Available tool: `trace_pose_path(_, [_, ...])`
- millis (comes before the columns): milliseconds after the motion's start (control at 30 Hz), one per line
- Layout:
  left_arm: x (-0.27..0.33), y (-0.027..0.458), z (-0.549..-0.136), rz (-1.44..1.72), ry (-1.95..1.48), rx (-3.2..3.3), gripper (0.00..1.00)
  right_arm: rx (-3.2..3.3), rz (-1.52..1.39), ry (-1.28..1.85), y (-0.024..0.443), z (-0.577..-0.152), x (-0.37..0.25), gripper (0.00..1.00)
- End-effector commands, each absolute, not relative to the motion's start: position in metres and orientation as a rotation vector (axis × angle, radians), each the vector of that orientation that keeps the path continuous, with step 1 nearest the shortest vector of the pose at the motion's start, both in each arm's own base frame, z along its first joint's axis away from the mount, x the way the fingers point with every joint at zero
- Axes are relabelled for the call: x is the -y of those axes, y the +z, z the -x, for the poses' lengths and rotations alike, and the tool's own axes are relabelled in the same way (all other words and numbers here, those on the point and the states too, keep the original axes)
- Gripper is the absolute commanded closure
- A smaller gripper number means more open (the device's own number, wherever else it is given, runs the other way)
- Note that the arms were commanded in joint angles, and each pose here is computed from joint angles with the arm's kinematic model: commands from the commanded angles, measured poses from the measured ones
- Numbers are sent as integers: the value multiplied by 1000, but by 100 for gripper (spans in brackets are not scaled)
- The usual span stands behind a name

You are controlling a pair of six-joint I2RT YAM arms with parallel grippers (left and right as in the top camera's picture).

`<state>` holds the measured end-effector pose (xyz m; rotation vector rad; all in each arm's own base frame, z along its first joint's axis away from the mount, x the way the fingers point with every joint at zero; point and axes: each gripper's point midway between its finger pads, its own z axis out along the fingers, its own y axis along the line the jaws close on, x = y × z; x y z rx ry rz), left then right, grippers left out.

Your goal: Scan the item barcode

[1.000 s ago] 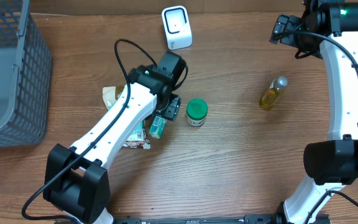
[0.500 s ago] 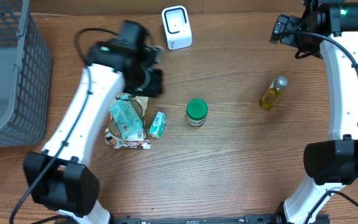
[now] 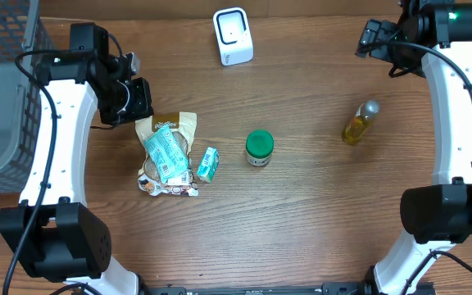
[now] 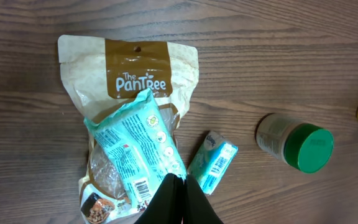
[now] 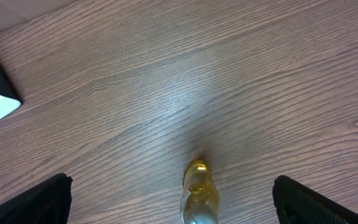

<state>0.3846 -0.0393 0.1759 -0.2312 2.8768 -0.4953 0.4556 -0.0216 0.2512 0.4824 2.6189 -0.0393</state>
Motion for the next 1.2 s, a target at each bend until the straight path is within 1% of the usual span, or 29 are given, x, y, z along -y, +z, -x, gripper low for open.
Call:
trace_pose_path(0, [50, 176, -378, 199, -463, -2886, 96, -2594, -487, -37, 259, -456, 25, 0])
trace_pose_path(167, [72, 150, -365, 97, -374, -2954, 96, -2594, -488, -37, 259, -456, 25, 0])
trace_pose_path(333, [87, 116, -351, 52, -210, -3004, 96, -2594, -488, -37, 259, -456, 25, 0])
trace_pose_path(467, [108, 95, -340, -54, -190, -3017, 96, -2594, -487, -37, 259, -456, 25, 0])
trace_pose_path(567, [108, 81, -336, -35, -81, -3010, 96, -2594, -488, -37, 259, -456, 25, 0])
trace_pose_path(767, [121, 69, -337, -77, -63, -2973, 96, -2594, -488, -37, 259, -456, 25, 0])
trace_pose_path(900, [113, 65, -340, -47, 18, -2952, 96, -2594, -488, -37, 259, -456, 25, 0])
trace_pose_path(1167, [121, 55, -333, -75, -16, -2961, 96, -2594, -487, -37, 259, -456, 24, 0])
